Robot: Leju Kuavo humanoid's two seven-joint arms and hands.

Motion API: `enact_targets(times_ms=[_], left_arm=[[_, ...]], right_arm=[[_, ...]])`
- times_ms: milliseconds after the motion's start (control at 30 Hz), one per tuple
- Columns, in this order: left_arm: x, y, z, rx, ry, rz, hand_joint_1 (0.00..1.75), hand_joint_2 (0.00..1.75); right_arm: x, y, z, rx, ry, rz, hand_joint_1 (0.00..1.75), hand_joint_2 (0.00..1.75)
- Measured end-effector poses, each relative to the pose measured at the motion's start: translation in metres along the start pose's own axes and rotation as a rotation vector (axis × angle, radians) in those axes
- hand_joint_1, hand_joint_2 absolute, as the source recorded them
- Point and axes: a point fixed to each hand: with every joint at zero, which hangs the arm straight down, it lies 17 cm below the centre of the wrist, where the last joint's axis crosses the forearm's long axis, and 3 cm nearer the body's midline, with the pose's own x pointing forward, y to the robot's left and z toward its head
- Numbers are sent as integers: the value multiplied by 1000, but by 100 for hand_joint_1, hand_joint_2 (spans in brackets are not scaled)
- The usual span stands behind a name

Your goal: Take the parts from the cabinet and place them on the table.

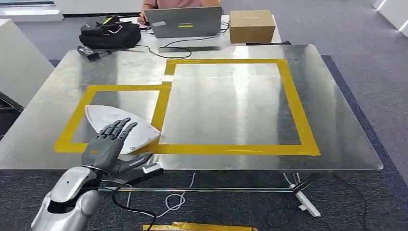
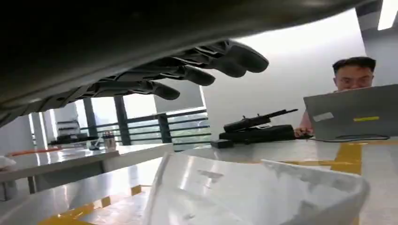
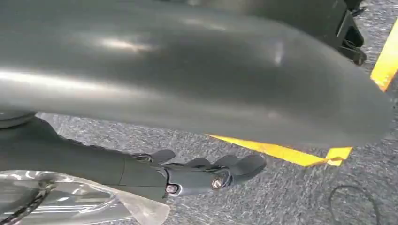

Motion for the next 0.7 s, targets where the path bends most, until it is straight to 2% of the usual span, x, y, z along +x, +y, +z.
enact_targets(times_ms=[700], left_arm=[[-17, -9, 9, -21, 35, -3, 0, 0]], right_arm=[[-2, -6, -2, -13, 6, 6, 0, 0]])
